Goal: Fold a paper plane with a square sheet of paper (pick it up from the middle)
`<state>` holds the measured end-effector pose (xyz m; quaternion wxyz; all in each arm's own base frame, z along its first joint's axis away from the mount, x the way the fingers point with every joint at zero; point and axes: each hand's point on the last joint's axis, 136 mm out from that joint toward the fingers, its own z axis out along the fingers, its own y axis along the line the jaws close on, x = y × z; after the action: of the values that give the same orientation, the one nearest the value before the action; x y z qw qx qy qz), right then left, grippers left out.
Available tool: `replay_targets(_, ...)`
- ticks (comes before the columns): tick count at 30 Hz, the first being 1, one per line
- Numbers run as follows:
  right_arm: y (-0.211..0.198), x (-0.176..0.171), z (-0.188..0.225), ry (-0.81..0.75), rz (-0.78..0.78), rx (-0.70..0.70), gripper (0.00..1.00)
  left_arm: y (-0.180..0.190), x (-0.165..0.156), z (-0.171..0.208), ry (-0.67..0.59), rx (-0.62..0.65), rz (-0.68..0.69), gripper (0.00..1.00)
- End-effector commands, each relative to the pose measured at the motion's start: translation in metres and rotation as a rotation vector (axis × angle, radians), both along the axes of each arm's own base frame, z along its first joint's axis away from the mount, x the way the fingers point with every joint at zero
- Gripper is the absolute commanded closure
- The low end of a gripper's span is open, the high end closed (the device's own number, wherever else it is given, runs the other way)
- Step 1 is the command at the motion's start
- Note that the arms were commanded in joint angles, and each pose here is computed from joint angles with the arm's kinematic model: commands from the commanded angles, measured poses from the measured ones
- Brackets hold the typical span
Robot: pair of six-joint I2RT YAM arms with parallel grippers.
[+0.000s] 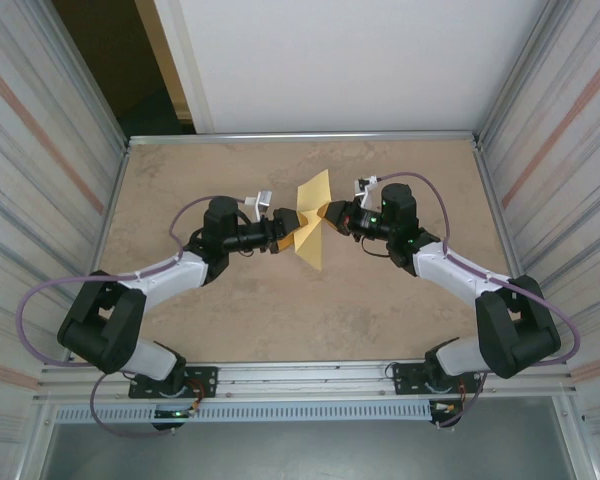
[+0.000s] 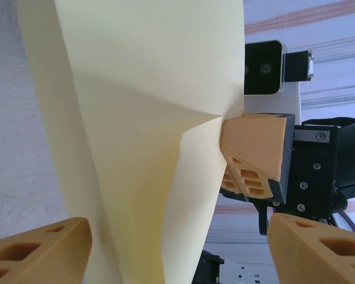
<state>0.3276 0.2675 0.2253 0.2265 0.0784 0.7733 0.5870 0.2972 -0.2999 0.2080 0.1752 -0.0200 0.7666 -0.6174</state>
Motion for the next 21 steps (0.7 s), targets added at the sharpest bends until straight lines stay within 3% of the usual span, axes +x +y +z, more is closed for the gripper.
replay_targets(1,0.000,0.001,0.022,-0.045,0.017,0.045,1.00,-0.006,0.001,0.019,-0.046,-0.052,-0.032,0.29)
replay_targets(12,-0.004,0.002,0.016,-0.024,0.011,0.037,0.98,-0.005,0.002,0.024,-0.048,-0.071,-0.027,0.61)
replay_targets(18,-0.007,0.001,0.011,-0.013,0.006,0.017,0.89,-0.001,0.006,0.019,-0.034,-0.068,-0.009,0.75)
replay_targets(21,-0.009,0.000,0.007,-0.002,-0.001,0.005,0.79,-0.003,0.007,0.019,-0.031,-0.069,-0.016,0.84)
